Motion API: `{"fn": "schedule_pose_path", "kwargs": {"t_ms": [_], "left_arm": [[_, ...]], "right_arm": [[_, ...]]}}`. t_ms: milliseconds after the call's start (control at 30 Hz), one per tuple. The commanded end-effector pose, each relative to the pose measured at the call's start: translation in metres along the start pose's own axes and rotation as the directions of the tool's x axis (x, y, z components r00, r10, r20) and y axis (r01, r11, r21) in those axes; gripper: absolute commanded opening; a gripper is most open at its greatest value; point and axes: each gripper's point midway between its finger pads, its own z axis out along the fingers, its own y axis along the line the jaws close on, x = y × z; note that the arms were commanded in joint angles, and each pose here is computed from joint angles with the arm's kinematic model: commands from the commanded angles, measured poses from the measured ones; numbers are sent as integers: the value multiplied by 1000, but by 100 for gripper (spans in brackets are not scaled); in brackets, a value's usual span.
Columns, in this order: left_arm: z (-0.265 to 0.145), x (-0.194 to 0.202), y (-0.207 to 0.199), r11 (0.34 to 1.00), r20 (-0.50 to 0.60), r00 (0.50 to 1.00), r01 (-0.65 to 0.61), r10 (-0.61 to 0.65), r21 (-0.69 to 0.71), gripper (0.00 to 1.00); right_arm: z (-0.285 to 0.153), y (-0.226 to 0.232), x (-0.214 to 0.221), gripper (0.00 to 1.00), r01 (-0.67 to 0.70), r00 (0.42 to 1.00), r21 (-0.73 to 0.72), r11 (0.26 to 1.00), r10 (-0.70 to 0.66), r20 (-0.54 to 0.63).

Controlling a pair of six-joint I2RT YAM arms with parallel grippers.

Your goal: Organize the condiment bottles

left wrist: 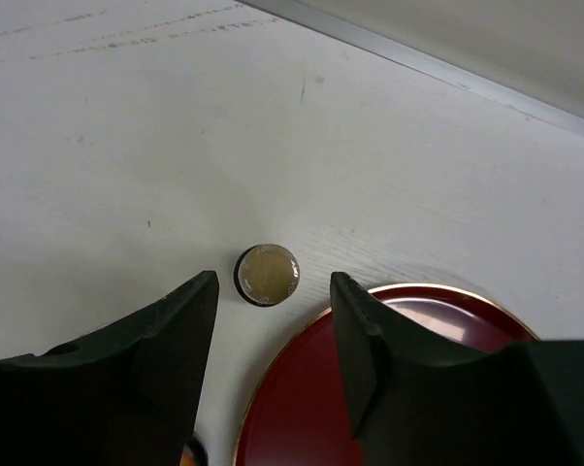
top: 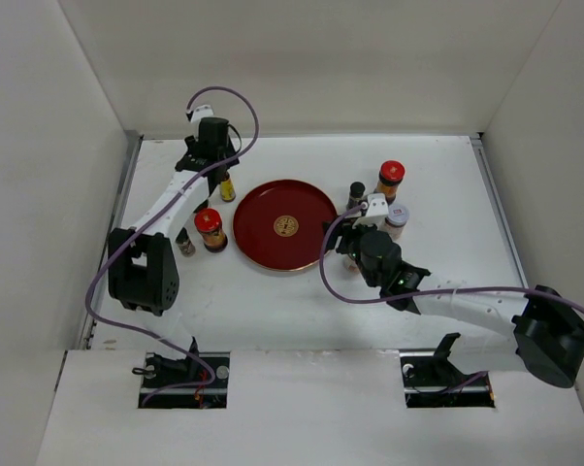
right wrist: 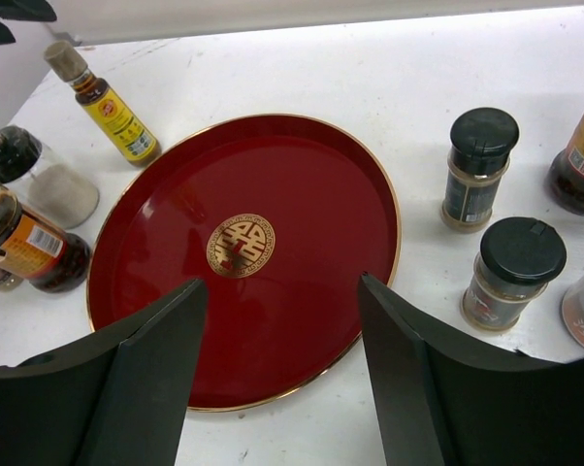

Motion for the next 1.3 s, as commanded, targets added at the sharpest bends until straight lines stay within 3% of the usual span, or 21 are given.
{"fn": "schedule_pose_path", "kwargs": {"t_ms": [0,500,700,767,900,1267], "left_arm": [[-7,-32,-2,1000,94,995,-19,22,-23,46],[24,-8,-2,998,43,998,-46,48,-53,45],[28,-5,-1,998,33,999,-36,38,-51,35],[28,-5,0,998,35,999,-30,32,-57,27],[16,-22,-2,999,75,997,-4,8,-44,17],[-51,-93,-11,996,243,967,73,-82,43,17]], "right_arm": [[1,9,-15,71,-27,999,-29,999,28,41],[0,10,-14,72,-21,999,-42,999,23,41],[0,10,-15,72,-20,999,-43,999,21,44],[-1,8,-16,72,-21,999,-43,999,23,48],[-4,6,-21,72,-30,998,-43,999,33,61],[-3,6,-21,73,-33,998,-43,999,35,60]]}}
